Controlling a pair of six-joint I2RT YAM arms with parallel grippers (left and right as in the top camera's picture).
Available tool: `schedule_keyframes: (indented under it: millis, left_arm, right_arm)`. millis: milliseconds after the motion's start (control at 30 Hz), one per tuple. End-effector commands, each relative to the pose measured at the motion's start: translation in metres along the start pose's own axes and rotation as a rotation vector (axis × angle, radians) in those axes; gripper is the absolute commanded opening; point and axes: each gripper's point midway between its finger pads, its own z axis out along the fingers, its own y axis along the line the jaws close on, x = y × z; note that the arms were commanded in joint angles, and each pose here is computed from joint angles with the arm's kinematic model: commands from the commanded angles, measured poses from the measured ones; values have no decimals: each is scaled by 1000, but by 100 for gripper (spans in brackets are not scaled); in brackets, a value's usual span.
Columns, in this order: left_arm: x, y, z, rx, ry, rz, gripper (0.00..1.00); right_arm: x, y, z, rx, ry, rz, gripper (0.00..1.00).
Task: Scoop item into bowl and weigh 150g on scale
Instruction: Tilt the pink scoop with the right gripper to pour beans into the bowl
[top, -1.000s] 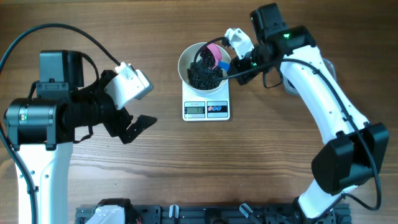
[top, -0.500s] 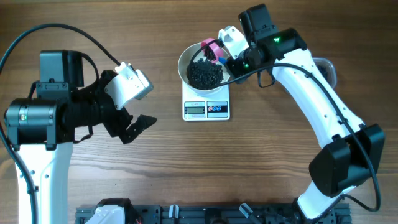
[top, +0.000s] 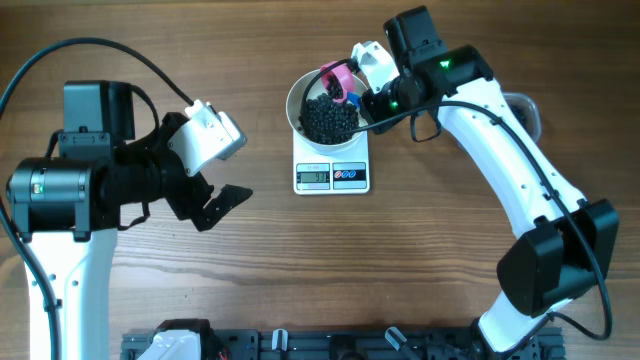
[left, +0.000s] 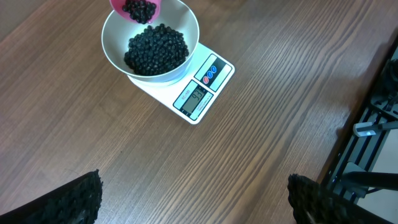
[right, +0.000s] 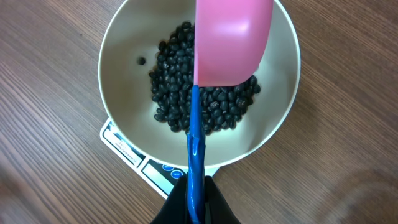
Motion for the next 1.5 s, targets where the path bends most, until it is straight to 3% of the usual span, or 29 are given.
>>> schedule_keyframes:
  millis: [0,267,533,1133,1333,1467]
  left_arm:
    - [-3,2,-5,-15,-10,19,100]
    - [-2,2,-5,-15,-9,19,100]
    - [-2,2,-5,-15,-9,19,100]
    - [-2,2,-5,-15,-9,19,100]
    - [-2,2,-5,-15,-9,19,100]
    - [-2,2,-5,-15,-9,19,100]
  right_arm:
    - [-13,7,-15,-10,-52,-7,5]
    - [-10,-10,-14,163,-16,-39,5]
    - [-10,-7,-14,330,40,-212,5]
    - [-12,0,-19,326,26,-221,4]
    - [-18,31,-32,165,-46,-202,4]
    - [-8,33,-26,147,-5,-197,4]
